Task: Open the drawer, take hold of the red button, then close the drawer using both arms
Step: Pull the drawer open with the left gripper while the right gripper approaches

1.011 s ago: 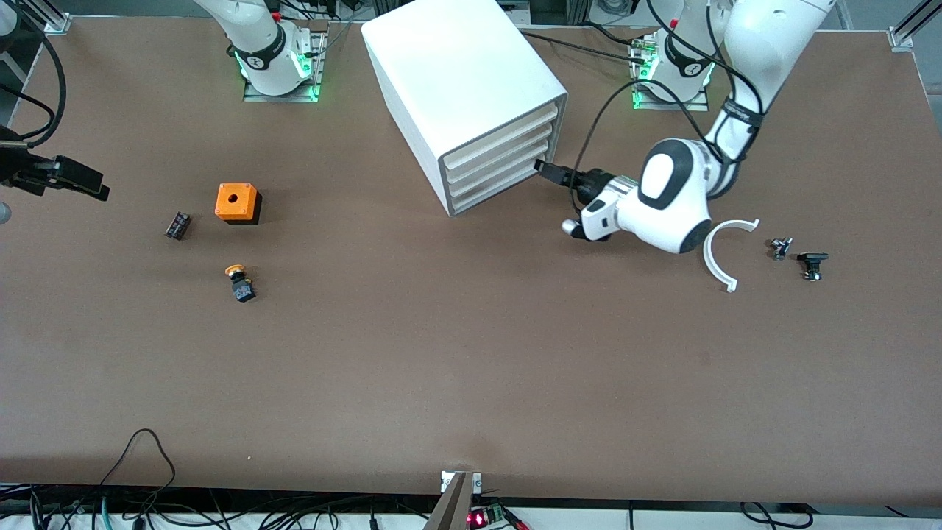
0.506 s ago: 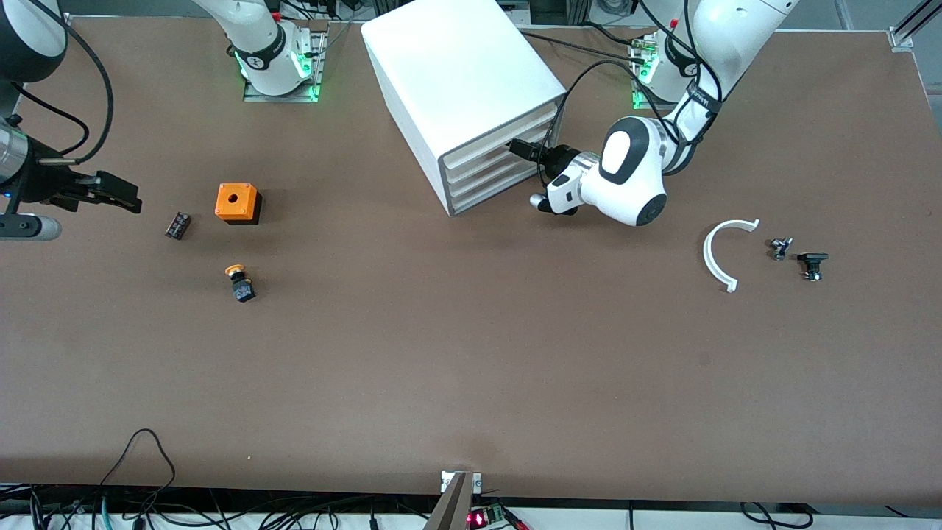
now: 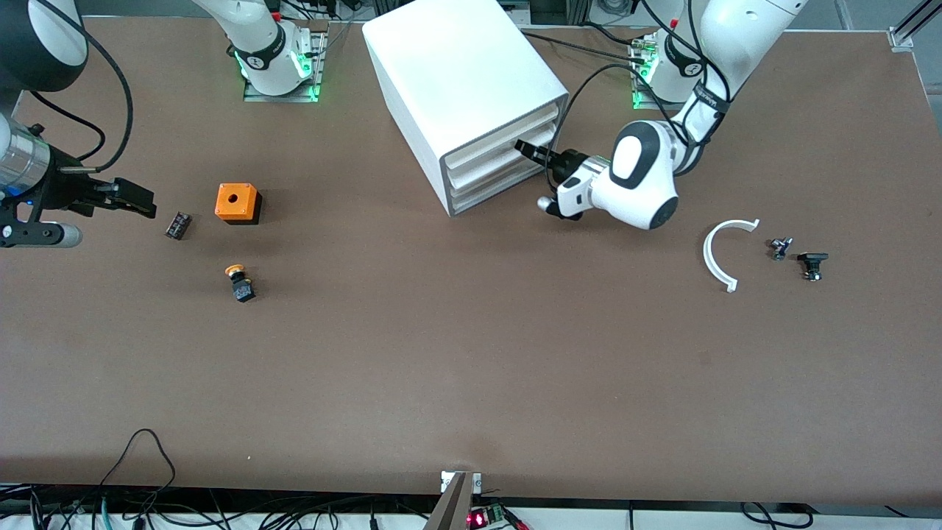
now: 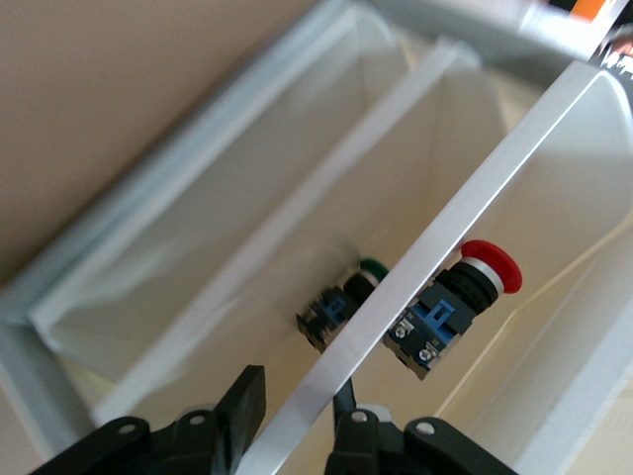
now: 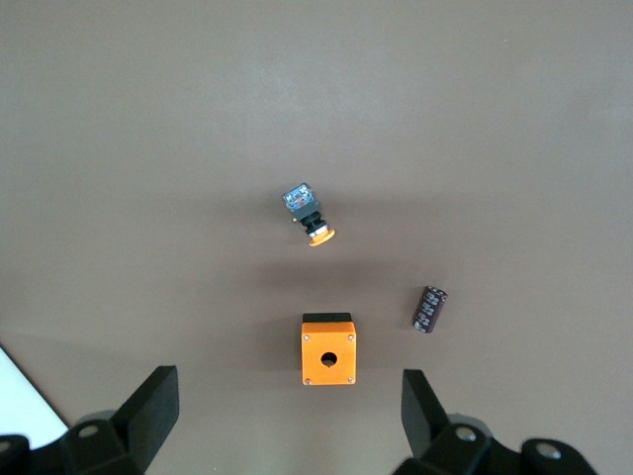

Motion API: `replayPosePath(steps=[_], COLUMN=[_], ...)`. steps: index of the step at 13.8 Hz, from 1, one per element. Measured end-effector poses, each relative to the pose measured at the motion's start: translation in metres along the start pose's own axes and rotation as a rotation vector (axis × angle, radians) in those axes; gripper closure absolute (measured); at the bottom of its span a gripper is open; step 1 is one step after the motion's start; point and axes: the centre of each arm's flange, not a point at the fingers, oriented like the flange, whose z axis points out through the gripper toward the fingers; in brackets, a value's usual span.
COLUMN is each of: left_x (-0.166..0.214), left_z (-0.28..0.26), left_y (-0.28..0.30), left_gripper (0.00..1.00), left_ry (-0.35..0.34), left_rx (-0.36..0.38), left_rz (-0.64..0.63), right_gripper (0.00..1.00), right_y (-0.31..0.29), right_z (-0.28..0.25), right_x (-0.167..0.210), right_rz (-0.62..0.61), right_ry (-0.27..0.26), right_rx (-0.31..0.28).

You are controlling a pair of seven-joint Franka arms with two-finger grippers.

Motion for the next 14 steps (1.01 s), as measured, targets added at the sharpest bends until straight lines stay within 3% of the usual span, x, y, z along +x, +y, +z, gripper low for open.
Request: replayPosePath(steps=[5, 8, 10, 13, 14], left_x=[0.019, 0.024, 0.023, 0.006, -0.007], left_z=[-0.117, -0.147, -0.171, -0.241, -0.275], left_y=[-0.032, -0.045, -0.047, -0.027, -0.016], left_gripper=[0.8, 0.55, 0.35, 0.04, 0.0], left_ry=[0.203, 0.316, 0.37, 0.458, 0.514], left_rx=[-0.059, -0.043, -0.031, 0.154, 0.217], left_rz=[0.006, -0.028, -0.023, 0.07, 0.099], right_gripper=[0.0, 0.0, 0.0, 0.0, 0.0], right_y=[-0.021, -0.054, -0.12, -0.241, -0.275], right_z=[0.012, 0.025, 0.033, 0.033, 0.032], right_x=[0.005, 0.012, 0.011, -0.009, -0.015], right_rz=[-0.027, -0.079, -0.183, -0.363, -0.409], right_ry=[-0.019, -0.013, 0.015, 0.073, 0.082], right_rx=[-0.006, -0.01, -0.018, -0.012, 0.018])
